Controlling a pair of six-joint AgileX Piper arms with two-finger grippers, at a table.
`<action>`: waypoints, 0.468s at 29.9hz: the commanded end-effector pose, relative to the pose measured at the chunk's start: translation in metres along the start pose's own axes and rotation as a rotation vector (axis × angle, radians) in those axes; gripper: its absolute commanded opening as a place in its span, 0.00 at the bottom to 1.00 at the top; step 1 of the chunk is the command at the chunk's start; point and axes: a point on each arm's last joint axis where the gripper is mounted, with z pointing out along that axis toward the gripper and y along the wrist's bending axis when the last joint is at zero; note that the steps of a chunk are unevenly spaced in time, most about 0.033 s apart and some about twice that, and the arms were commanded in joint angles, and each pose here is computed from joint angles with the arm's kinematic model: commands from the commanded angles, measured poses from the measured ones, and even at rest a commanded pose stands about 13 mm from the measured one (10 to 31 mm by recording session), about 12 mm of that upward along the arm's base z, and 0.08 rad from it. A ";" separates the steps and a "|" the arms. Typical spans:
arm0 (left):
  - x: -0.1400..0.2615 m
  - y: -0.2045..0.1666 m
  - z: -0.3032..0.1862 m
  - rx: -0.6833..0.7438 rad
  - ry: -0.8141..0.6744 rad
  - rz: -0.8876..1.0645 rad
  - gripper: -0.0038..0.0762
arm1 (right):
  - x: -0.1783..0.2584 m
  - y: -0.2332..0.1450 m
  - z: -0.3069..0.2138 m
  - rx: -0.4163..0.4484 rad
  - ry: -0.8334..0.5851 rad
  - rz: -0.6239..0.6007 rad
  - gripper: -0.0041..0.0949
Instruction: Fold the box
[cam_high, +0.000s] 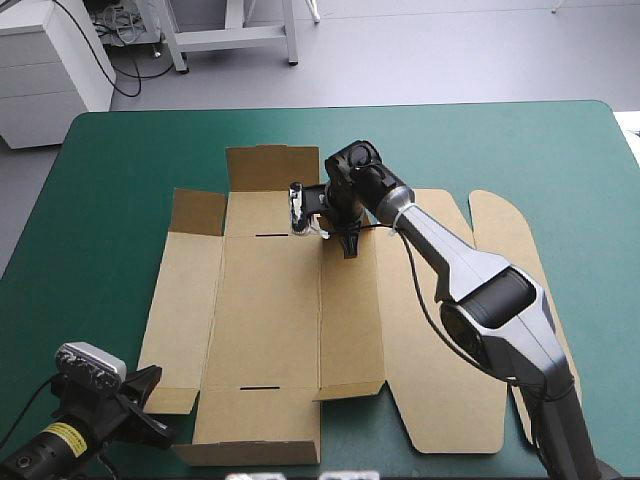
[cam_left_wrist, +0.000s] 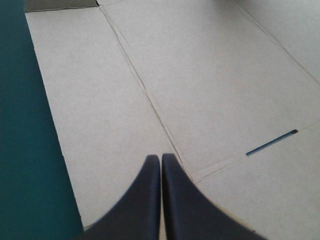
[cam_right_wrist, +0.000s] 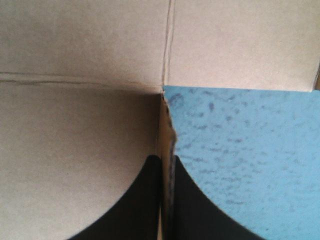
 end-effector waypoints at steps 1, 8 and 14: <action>-0.014 -0.001 -0.005 0.012 -0.087 -0.008 0.04 | -0.001 -0.012 -0.029 0.117 -0.050 0.026 0.06; -0.014 -0.001 -0.005 0.012 -0.087 -0.008 0.04 | -0.001 -0.015 -0.030 0.147 -0.057 0.049 0.36; -0.014 -0.001 -0.005 0.012 -0.087 -0.008 0.04 | -0.001 -0.022 -0.031 0.224 -0.065 0.071 0.55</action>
